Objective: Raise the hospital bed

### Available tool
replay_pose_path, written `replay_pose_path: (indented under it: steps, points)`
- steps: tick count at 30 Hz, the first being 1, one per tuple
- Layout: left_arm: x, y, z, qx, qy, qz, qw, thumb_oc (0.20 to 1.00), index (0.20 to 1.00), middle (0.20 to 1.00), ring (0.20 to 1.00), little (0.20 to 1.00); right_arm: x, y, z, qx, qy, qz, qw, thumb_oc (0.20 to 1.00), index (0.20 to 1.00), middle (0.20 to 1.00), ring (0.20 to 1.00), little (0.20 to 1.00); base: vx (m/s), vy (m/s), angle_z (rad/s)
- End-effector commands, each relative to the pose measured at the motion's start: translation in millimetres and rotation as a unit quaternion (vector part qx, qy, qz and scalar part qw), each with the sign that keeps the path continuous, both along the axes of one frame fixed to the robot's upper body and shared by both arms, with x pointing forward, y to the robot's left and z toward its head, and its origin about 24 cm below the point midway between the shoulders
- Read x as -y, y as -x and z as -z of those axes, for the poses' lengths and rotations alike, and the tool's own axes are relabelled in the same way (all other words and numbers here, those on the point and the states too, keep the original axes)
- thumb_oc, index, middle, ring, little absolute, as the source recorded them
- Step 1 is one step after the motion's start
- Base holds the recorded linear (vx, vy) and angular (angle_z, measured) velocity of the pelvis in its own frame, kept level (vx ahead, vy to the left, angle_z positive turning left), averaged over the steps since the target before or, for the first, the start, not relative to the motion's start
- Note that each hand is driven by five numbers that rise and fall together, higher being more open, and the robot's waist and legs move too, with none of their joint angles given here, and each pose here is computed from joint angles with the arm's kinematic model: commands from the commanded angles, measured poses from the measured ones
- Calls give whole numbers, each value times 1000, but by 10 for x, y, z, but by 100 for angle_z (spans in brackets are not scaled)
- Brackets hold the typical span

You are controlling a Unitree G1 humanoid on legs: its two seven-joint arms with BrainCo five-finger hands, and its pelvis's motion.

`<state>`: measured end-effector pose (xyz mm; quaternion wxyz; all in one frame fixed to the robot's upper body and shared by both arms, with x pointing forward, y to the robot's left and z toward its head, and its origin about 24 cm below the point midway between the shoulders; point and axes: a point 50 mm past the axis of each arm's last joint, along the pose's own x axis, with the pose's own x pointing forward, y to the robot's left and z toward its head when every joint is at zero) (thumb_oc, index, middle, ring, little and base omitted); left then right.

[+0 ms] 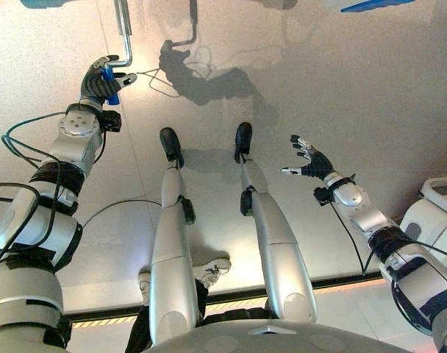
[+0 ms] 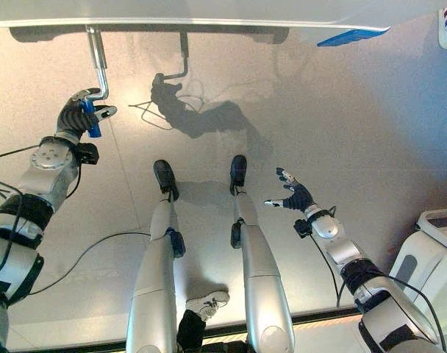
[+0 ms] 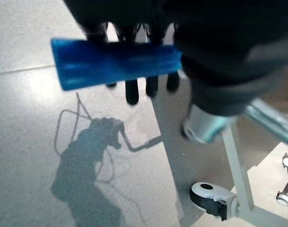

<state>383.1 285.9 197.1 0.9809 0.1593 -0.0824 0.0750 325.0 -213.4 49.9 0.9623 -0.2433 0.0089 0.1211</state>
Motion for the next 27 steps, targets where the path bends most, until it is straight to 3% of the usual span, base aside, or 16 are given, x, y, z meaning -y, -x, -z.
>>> replay_pose_path:
  steps: [1, 13, 27]
  points:
    - [52, 7, -178, 32, -2, 23, 999, 200, 200, 200, 200, 200, 98, 30, -61, 6, 6, 3, 1000, 1000, 1000, 1000, 1000, 1000, 0, 0, 0]
    - [12, 13, -152, 26, -2, 15, 1000, 200, 200, 200, 200, 200, 74, 49, -38, 2, 9, -5, 1000, 1000, 1000, 1000, 1000, 1000, 0, 0, 0]
    - [228, -65, -265, 37, -29, 46, 998, 200, 200, 200, 200, 200, 8, 61, -23, -2, 16, -25, 1000, 1000, 1000, 1000, 1000, 1000, 0, 0, 0]
